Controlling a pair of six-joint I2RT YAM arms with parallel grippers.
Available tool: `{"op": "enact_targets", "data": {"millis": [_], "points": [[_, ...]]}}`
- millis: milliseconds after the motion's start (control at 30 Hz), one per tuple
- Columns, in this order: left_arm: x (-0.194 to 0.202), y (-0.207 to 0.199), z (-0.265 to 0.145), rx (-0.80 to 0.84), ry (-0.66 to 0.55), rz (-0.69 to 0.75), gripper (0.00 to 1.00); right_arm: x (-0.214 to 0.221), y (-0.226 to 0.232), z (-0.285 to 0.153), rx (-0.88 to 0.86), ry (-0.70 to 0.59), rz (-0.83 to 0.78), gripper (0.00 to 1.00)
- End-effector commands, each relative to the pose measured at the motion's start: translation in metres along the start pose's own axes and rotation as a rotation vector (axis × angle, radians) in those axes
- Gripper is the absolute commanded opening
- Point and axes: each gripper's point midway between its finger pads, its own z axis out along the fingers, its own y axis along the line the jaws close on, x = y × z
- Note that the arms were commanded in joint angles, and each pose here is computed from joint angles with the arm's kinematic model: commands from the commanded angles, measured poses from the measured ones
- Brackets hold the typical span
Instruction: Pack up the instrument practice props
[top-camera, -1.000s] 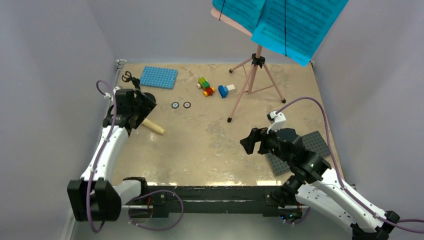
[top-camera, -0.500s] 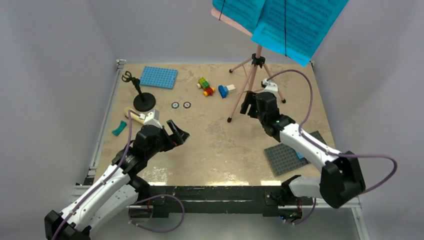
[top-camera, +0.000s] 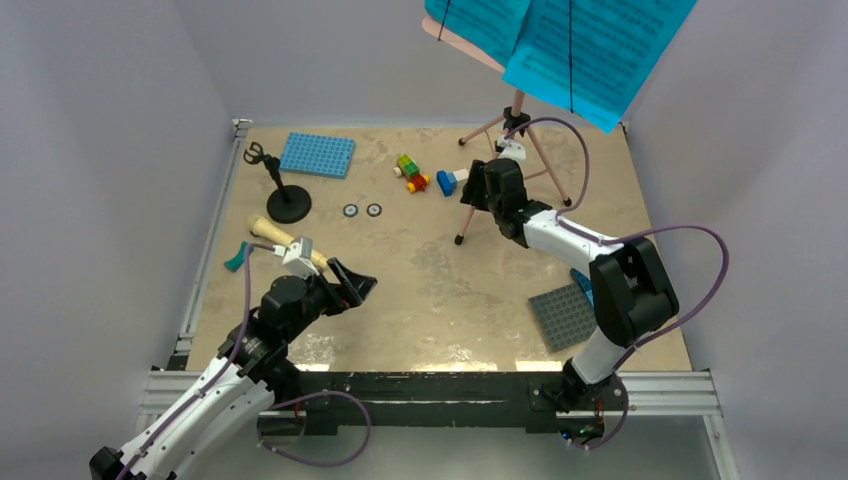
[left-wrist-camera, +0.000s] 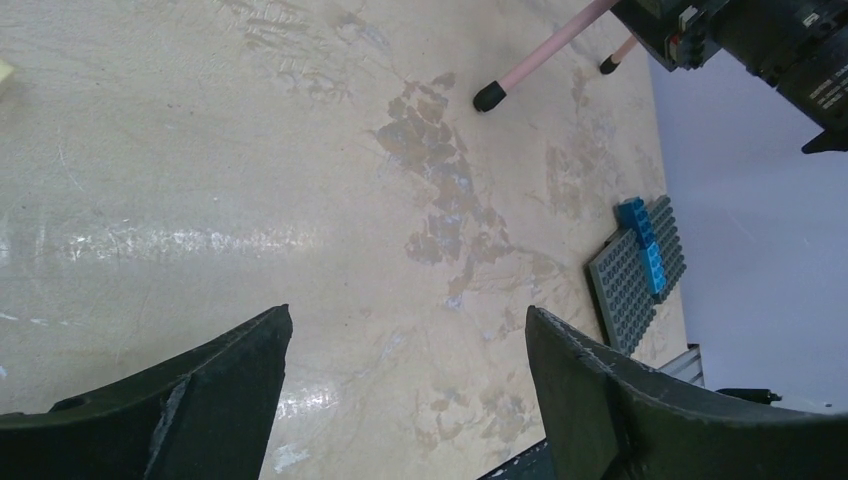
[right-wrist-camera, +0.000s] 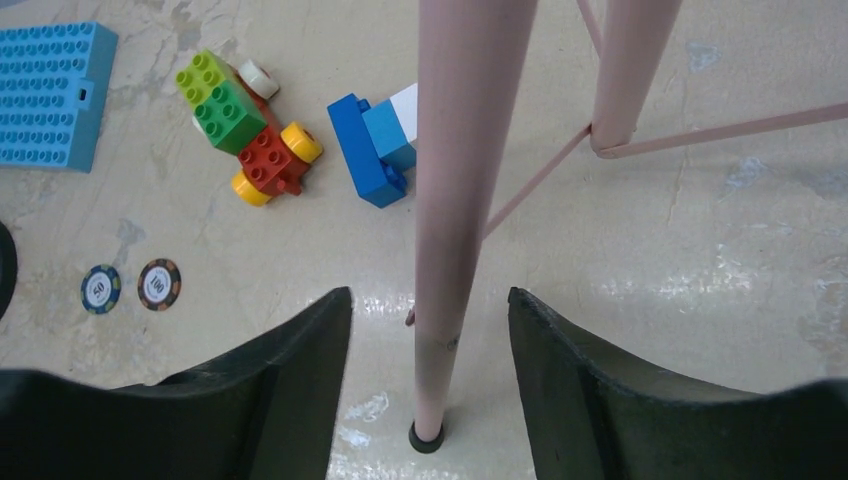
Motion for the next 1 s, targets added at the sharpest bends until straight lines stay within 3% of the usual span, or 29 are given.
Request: {"op": "enact_targets", "data": {"millis": [0,467,967], "points": [[-0.008,-0.01,0.002,0.025,-0.012,0.034,0.89,-0.021,0.013,0.008,-0.007,-0.047,0.042,0.58],[-0.003,-0.005,0.001,0.022,-0.009,0.03,0.84,0.007,0.016,-0.003,-0.016,0.008,-0.051,0.0],[0.0,0.0,0.001,-0.005,0.005,0.036,0.82,0.046,0.04,-0.056,-0.197,0.07,-0.115,0.0]]}}
